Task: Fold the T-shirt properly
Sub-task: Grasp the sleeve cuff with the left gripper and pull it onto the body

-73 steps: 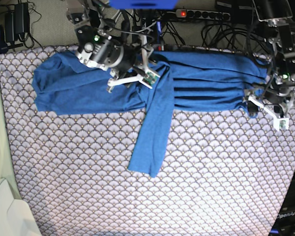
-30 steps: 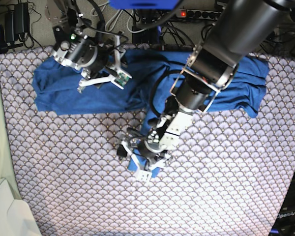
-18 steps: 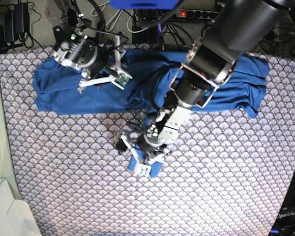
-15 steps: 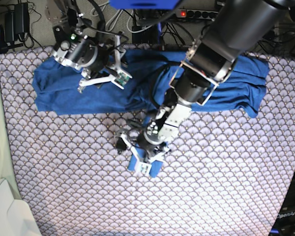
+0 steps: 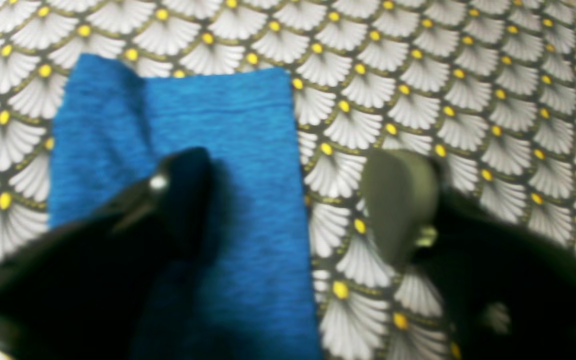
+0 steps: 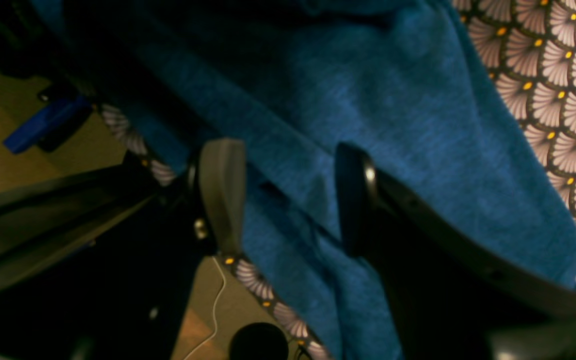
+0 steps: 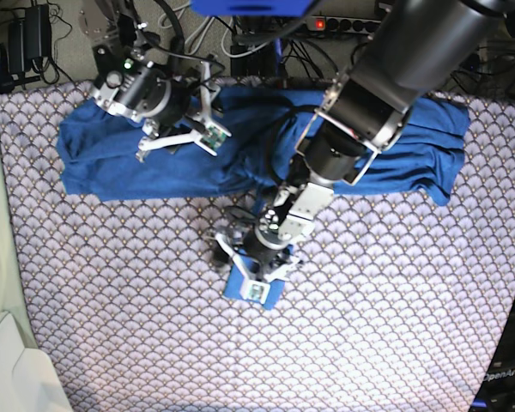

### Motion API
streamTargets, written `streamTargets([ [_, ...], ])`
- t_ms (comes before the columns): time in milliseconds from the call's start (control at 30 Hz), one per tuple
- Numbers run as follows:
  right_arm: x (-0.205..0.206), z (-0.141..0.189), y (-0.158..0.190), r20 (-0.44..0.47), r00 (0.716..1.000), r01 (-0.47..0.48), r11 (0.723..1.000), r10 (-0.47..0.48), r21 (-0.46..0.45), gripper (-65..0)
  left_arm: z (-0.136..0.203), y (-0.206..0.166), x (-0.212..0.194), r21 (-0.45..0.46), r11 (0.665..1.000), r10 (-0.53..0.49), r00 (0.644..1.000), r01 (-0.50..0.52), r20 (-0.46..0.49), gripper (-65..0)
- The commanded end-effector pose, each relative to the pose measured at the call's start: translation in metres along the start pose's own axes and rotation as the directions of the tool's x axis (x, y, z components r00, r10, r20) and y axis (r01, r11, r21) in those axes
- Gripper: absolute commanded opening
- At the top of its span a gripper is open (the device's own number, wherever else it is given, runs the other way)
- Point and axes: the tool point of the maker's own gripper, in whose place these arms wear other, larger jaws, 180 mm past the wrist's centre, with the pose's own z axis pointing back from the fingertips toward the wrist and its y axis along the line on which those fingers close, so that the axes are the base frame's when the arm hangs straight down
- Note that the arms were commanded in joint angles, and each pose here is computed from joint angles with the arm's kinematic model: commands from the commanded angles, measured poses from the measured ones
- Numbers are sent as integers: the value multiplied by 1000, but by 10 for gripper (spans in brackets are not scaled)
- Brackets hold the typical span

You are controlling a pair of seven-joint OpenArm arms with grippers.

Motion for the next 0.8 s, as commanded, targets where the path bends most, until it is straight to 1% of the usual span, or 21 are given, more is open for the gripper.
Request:
streamTargets([
  [0, 9, 4, -2, 35, 999, -3, 1000, 3, -8, -348, 0, 0, -13, -1, 1000, 6, 997, -6, -74, -314],
  [33, 9, 4, -3, 36, 999, -3, 1000, 4, -8, -348, 0, 0, -13, 0, 1000, 6, 997, -6, -76, -374],
  [67, 9, 4, -3, 36, 999, -3, 1000, 4, -8, -348, 0, 0, -13, 0, 1000, 6, 997, -6, -76, -421],
  [133, 9, 4, -3, 36, 999, -3, 1000, 4, -8, -348, 0, 8, -17, 40, 999, 6, 994, -2, -105, -523],
  [233, 9, 4, -3, 36, 999, -3, 1000, 4, -8, -348, 2, 18, -24, 91, 995, -34, 988, 49, -152, -641],
  [300, 10, 4, -4, 39, 999, -5, 1000, 5, -12, -348, 2, 20, -22, 99, 992, -68, 986, 83, -151, -646],
  [433, 12, 4, -6, 41, 999, -7, 1000, 7, -15, -348, 2, 20, -18, 98, 992, -69, 987, 84, -146, -647],
  [567, 13, 4, -6, 43, 999, -6, 1000, 7, -16, -348, -1, 1, 24, 65, 995, -75, 996, 78, -48, -647],
  [667, 13, 4, -6, 43, 999, -6, 1000, 7, -16, -348, 9, 4, 35, 52, 998, -39, 998, 42, -55, -647],
  [767, 12, 4, -6, 42, 999, -6, 1000, 6, -15, -348, 25, 26, 50, 68, 998, 17, 999, -14, -35, -647],
])
